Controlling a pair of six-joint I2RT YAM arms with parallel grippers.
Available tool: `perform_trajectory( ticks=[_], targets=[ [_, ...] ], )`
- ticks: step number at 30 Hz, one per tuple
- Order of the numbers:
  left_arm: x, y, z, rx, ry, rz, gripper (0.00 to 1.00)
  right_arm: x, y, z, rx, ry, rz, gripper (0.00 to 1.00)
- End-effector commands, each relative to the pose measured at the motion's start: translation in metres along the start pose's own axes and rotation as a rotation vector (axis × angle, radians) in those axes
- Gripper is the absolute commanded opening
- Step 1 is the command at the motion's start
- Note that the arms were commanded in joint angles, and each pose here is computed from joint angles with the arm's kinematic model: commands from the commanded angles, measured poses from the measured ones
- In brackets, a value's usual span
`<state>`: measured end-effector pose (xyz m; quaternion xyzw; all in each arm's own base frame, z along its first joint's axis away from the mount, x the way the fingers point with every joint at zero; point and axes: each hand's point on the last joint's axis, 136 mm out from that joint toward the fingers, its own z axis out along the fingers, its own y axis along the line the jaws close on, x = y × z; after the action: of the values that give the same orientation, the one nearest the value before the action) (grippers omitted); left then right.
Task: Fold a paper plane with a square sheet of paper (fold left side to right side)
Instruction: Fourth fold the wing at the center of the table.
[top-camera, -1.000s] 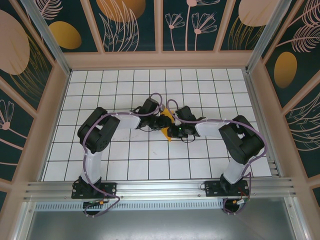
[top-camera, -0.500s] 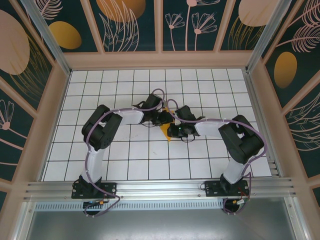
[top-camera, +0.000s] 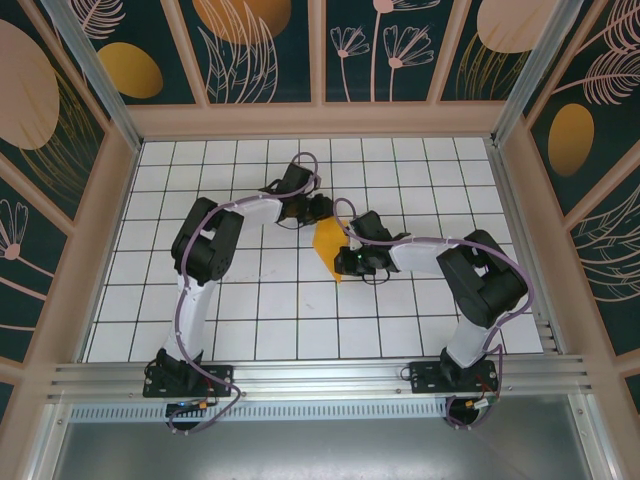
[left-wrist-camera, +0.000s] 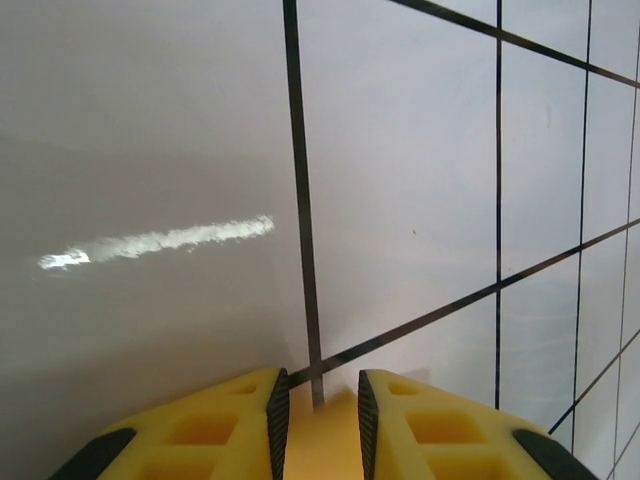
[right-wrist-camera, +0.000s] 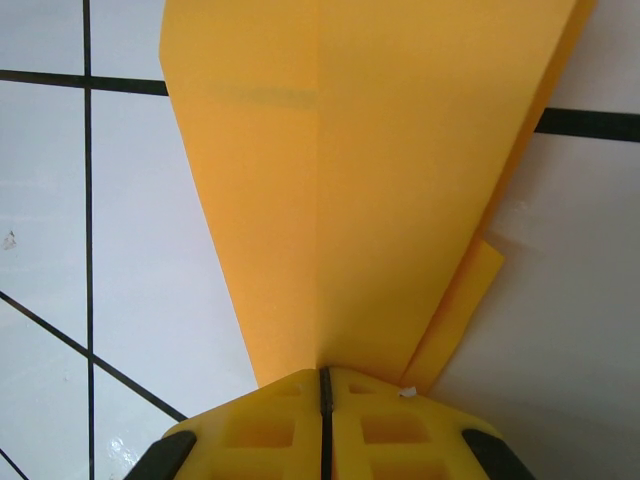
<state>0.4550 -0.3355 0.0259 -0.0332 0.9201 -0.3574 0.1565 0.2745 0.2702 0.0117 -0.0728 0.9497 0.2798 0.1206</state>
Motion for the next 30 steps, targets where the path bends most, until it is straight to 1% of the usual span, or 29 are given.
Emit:
perform_trajectory(
  ticks=[1, 5, 8, 10, 14, 15, 19, 22, 23, 24, 25, 26, 28, 30],
  targets=[
    [-0.009, 0.014, 0.001, -0.038, 0.003, 0.011, 0.29, 0.076, -0.065, 0.014, 0.233, 0.243, 0.067, 0.11],
    [-0.016, 0.005, -0.009, -0.024, -0.015, 0.034, 0.3, 0.074, -0.064, 0.013, 0.231, 0.238, 0.067, 0.11],
    [-0.022, -0.003, -0.024, -0.02, -0.044, 0.054, 0.3, 0.068, -0.059, 0.012, 0.21, 0.212, 0.058, 0.11],
    [-0.027, -0.01, -0.039, -0.027, -0.076, 0.072, 0.31, 0.058, -0.05, 0.009, 0.182, 0.175, 0.04, 0.12],
    [-0.032, -0.019, -0.077, -0.048, -0.151, 0.103, 0.33, 0.023, -0.024, -0.008, 0.113, 0.055, -0.019, 0.14],
    [-0.031, -0.021, -0.087, -0.05, -0.168, 0.11, 0.34, 0.013, -0.016, -0.014, 0.094, 0.022, -0.034, 0.17],
    [-0.016, -0.03, -0.121, -0.021, -0.209, 0.115, 0.35, -0.021, 0.008, -0.045, 0.023, -0.105, -0.073, 0.27],
    [0.003, -0.028, -0.135, 0.006, -0.204, 0.099, 0.37, -0.04, 0.009, -0.066, -0.004, -0.183, -0.073, 0.37],
    [0.01, -0.028, -0.138, 0.025, -0.198, 0.094, 0.37, -0.041, 0.011, -0.069, -0.019, -0.19, -0.077, 0.39],
    [0.02, -0.025, -0.134, 0.044, -0.177, 0.078, 0.38, -0.048, 0.004, -0.073, -0.03, -0.206, -0.056, 0.4],
    [0.027, -0.032, -0.14, 0.084, -0.174, 0.075, 0.38, -0.051, 0.002, -0.074, -0.046, -0.213, -0.047, 0.41],
    [0.035, -0.033, -0.138, 0.107, -0.159, 0.067, 0.39, -0.053, 0.0, -0.075, -0.059, -0.218, -0.041, 0.43],
    [0.05, -0.035, -0.129, 0.136, -0.126, 0.058, 0.4, -0.054, -0.002, -0.074, -0.09, -0.224, -0.033, 0.47],
    [0.057, -0.04, -0.12, 0.152, -0.103, 0.061, 0.4, -0.054, -0.004, -0.073, -0.104, -0.231, -0.021, 0.49]
  ],
)
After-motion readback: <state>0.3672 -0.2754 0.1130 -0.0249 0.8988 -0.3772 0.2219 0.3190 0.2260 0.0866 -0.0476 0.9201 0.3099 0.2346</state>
